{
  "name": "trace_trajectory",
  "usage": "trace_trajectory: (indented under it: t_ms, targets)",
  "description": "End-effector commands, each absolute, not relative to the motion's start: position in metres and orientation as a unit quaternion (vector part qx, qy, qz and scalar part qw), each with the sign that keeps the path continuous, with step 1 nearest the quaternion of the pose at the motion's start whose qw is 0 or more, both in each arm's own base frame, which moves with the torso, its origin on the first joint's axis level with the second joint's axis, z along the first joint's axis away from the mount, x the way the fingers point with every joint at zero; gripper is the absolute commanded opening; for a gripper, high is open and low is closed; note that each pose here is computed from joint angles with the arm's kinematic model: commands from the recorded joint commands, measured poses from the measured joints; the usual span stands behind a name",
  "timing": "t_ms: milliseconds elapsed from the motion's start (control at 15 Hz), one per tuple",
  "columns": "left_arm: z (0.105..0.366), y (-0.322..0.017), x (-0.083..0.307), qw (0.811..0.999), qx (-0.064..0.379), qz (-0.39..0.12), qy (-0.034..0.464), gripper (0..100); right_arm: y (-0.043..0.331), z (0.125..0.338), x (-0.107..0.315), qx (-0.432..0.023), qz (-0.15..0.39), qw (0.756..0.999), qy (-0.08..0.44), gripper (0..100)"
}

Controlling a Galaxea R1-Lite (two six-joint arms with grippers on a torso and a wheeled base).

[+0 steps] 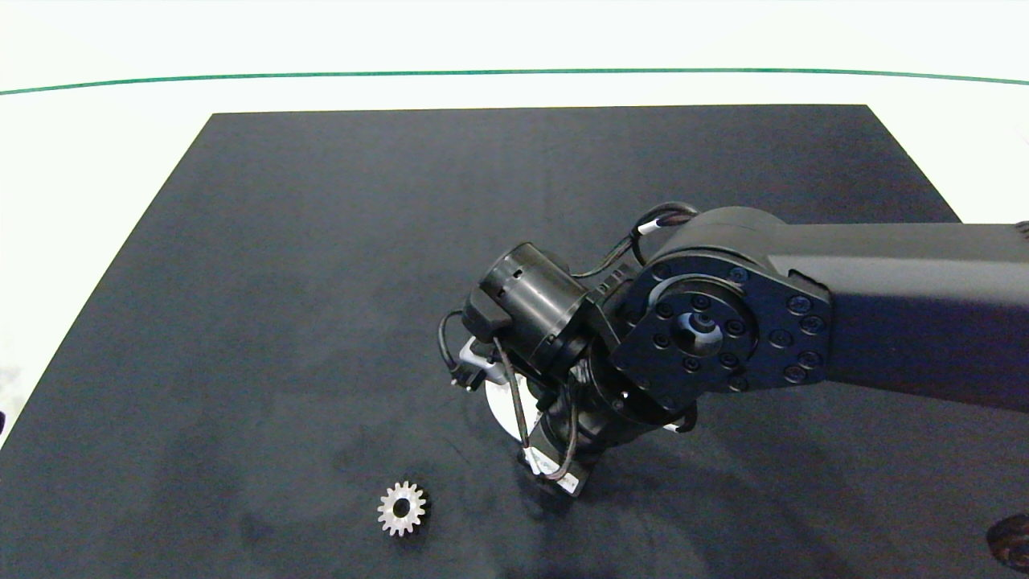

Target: Remove an incorrectly installed larger gear and replace it with the correct smaller gear

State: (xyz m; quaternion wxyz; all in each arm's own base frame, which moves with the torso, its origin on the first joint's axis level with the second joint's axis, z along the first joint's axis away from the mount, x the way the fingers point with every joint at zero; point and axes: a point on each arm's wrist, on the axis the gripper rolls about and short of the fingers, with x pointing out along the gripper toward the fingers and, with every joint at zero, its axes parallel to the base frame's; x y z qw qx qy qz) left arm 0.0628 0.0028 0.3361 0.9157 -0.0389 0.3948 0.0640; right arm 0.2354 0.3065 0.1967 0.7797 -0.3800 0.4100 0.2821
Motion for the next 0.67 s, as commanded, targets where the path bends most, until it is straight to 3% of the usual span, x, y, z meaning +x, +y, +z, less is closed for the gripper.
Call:
trace_trajectory:
  t_ms: [67,667]
  targets:
    - [0.336,0.0028,0.0606,0.915,-0.039,0.065,0.396,100,0.3055,0.1967,0.2351,-0.382,0.281,0.778,0.412,75]
    - [0.336,0.0027,0.0601,0.916,-0.038,0.064,0.395,100,0.3064,0.1908,0.2384,-0.39,0.273,0.775,0.415,57]
